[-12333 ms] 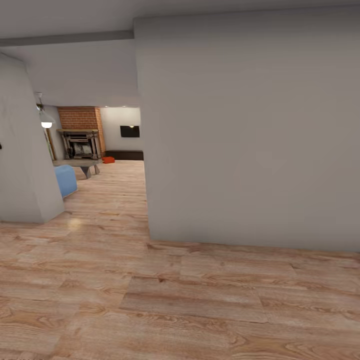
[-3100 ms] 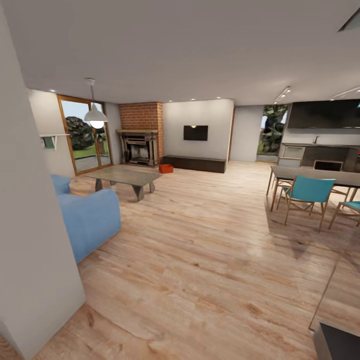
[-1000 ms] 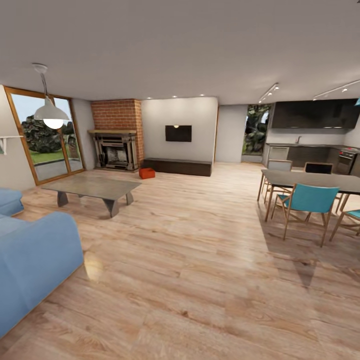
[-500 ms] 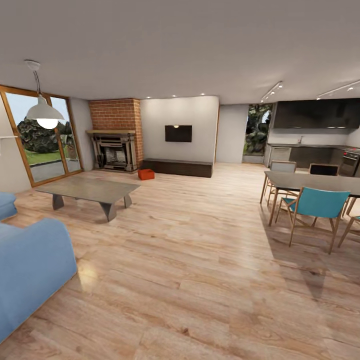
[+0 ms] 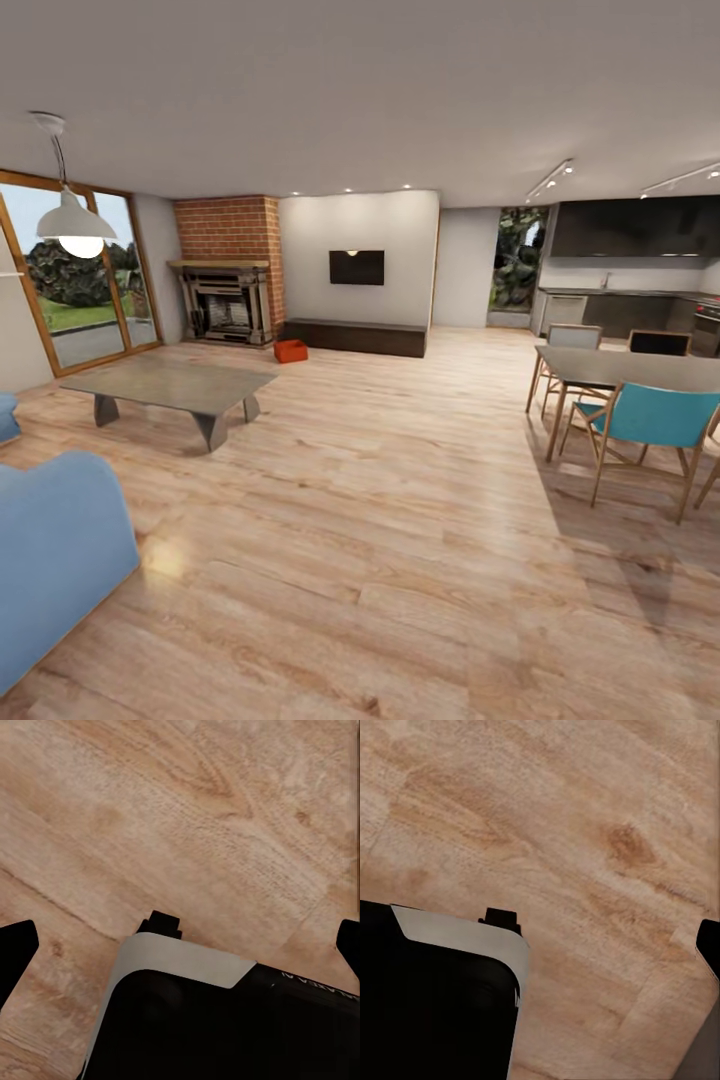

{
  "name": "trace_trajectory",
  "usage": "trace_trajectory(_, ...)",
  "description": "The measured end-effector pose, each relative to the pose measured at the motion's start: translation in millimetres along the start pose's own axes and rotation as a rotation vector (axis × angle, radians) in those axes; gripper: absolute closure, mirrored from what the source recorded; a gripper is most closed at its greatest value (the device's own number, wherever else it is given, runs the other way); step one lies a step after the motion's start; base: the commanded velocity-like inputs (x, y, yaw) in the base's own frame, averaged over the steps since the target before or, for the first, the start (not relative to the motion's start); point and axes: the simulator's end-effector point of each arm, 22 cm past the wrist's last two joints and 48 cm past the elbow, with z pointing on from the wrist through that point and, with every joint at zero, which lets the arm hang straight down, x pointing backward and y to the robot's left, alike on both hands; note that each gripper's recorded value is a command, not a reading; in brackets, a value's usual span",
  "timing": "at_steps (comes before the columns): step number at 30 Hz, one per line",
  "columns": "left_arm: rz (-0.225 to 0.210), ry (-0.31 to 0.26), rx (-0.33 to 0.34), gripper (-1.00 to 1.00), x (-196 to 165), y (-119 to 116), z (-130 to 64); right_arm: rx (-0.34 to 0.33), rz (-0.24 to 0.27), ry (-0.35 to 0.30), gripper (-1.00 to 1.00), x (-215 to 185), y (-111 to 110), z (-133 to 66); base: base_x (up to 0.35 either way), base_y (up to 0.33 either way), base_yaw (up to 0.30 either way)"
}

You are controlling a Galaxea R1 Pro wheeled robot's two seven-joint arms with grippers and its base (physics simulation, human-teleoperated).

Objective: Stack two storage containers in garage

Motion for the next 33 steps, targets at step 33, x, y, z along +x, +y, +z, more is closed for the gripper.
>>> trace_trajectory(33,0.0,0.0,0.0,-1.0,0.1,-0.3,0.0,0.0,0.0,0.0,-1.0,0.2,0.1,0.0,0.323,0.0,0.0)
